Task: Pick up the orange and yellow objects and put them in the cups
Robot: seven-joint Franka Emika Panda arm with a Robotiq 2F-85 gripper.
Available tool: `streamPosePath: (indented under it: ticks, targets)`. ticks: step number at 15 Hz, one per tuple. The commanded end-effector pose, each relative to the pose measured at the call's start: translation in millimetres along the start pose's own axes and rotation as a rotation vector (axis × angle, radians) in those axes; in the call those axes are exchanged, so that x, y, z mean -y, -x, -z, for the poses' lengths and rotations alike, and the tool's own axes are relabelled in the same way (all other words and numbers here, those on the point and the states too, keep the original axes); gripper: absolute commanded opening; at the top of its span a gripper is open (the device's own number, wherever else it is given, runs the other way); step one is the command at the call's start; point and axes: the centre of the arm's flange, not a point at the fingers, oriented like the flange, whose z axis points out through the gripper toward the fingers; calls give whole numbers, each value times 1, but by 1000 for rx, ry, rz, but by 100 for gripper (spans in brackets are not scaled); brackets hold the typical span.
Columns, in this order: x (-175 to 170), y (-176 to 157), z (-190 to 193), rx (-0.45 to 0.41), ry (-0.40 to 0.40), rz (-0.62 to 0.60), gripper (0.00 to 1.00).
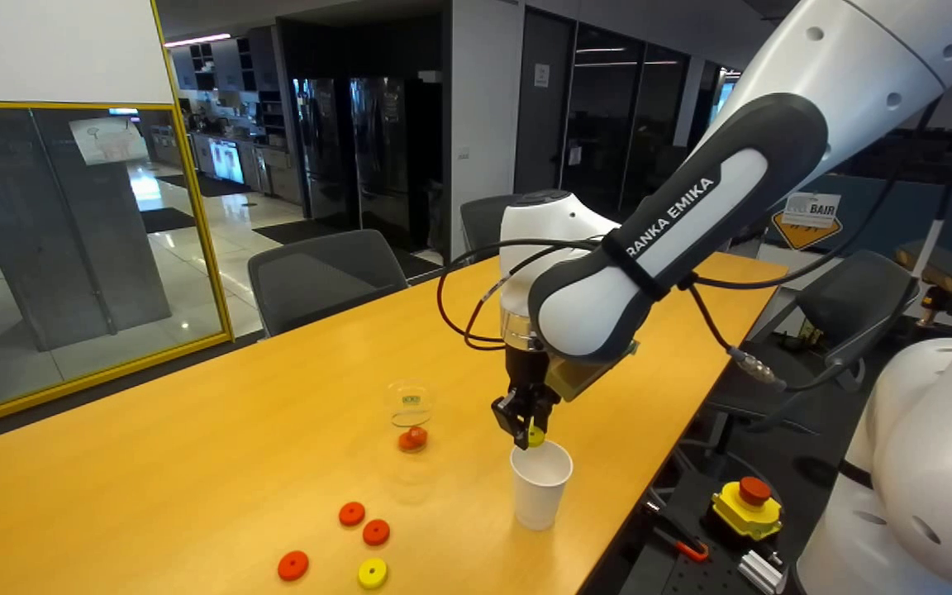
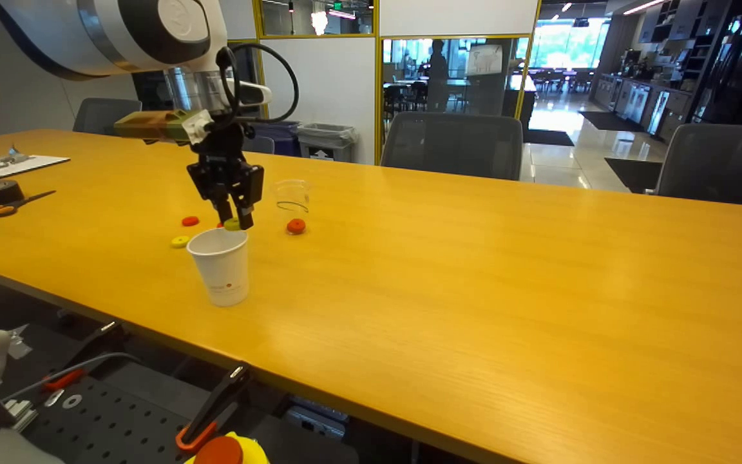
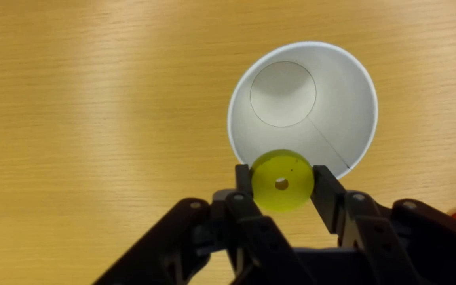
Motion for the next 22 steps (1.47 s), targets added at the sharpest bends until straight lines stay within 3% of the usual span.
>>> streamPosePath:
  ticks: [1,9,10,11,15,22]
  targets:
    - [-3,14,-4,31,-17,-7,23]
    - [-1,16,-10,69,-44,-4,23]
    - [-1,16,-10,73,-46,-7,68]
    - [-1,16,-10,74,-48,-9,68]
    - [-1,16,-3,61,-42,-13,97]
    - [27,0,32,-14,-16,40,100]
